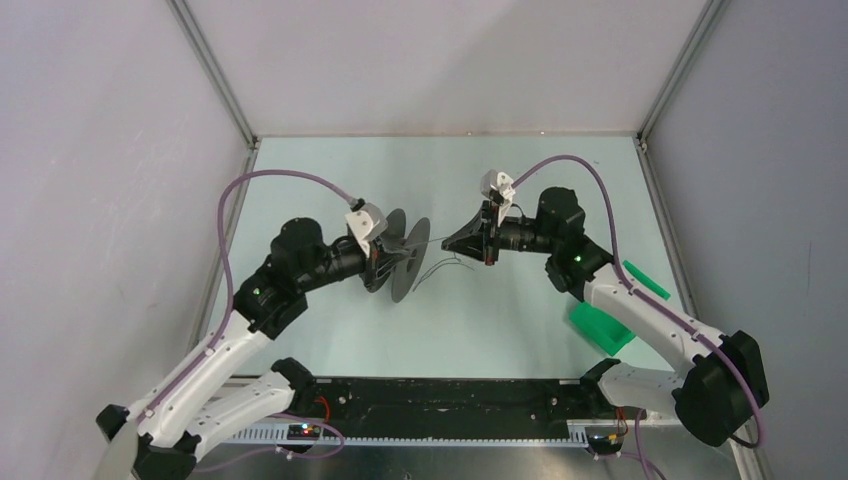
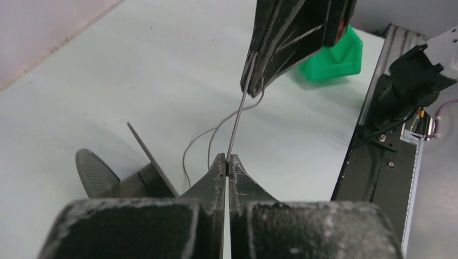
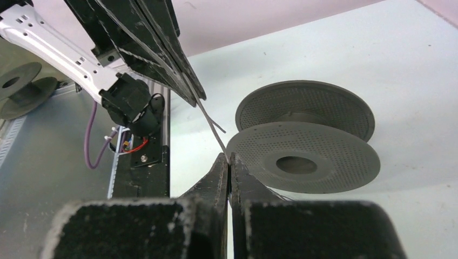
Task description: Wrap the cables
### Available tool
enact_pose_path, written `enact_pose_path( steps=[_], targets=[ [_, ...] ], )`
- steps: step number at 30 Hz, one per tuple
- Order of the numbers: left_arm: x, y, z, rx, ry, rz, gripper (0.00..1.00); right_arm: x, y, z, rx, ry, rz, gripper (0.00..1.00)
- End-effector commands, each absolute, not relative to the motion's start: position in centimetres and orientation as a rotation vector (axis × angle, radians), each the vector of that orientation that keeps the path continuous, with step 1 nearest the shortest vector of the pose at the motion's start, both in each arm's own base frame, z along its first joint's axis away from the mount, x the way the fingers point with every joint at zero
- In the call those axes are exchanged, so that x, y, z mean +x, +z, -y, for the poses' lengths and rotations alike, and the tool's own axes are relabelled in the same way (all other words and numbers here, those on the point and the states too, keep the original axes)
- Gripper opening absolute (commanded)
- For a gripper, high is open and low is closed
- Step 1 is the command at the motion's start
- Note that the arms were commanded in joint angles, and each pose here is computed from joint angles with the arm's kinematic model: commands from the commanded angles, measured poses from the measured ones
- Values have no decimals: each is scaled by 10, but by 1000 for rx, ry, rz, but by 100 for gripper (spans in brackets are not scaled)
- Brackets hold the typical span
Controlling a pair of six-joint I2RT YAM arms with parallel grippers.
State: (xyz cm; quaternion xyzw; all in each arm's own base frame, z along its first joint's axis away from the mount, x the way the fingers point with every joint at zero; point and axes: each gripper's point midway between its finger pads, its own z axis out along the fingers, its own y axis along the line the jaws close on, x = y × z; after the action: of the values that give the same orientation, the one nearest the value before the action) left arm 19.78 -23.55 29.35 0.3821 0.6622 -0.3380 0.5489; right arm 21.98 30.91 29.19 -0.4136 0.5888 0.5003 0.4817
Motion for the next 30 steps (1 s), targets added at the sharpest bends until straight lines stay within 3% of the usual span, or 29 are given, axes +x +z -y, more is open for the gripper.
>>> enact_pose_path(
  steps=[1,10,12,14,16,18,24,30],
  targets=[
    [207,258,219,867,-692,-1765,0,237,289,-302,-1029,1124,-1400,1],
    [221,233,196,735,-548,-1936,2,273,293,-318,-1136,892,-1265,0],
    [229,235,185,641,-497,-1954,12,281,298,-324,-1158,858,-1227,0],
    [237,239,173,554,-459,-1964,32,292,299,-331,-1193,832,-1192,0],
    [242,243,161,468,-438,-1966,45,295,305,-336,-1224,829,-1146,0],
    [246,247,149,391,-429,-1966,53,296,308,-342,-1254,838,-1111,0],
    [253,243,133,314,-456,-1987,63,289,310,-358,-1338,931,-992,0],
    [253,248,142,376,-546,-1956,66,280,313,-382,-1341,1037,-956,0]
  ],
)
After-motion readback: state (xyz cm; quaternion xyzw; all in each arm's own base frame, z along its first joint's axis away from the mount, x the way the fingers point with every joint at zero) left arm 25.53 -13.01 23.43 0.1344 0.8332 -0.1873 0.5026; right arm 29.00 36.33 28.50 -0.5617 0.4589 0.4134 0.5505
